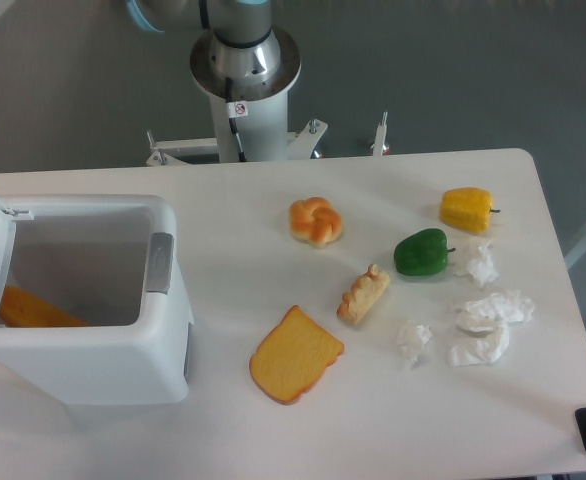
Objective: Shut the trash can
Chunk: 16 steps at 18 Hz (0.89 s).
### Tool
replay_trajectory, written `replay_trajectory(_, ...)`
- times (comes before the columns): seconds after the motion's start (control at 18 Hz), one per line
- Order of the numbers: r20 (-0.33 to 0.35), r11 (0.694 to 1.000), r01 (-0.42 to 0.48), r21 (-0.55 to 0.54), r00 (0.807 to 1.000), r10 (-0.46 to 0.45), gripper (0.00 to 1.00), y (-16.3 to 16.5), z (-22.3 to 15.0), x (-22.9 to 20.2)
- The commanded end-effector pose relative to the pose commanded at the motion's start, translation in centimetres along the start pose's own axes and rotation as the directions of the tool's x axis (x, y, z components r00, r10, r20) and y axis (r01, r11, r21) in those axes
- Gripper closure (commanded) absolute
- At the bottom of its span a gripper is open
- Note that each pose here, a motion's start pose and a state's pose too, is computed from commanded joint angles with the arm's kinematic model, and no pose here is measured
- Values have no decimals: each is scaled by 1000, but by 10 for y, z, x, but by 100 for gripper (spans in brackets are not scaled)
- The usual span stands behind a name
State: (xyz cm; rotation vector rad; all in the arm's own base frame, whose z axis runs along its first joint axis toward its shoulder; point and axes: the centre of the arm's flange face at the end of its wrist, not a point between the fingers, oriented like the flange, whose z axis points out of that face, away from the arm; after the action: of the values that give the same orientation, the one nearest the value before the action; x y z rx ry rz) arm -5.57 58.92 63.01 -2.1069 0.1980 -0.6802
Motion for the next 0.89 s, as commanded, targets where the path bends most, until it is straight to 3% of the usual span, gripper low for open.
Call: replay_trajectory(0.89, -68, 999, 5, -41, 998, -8, 0, 8, 36, 14)
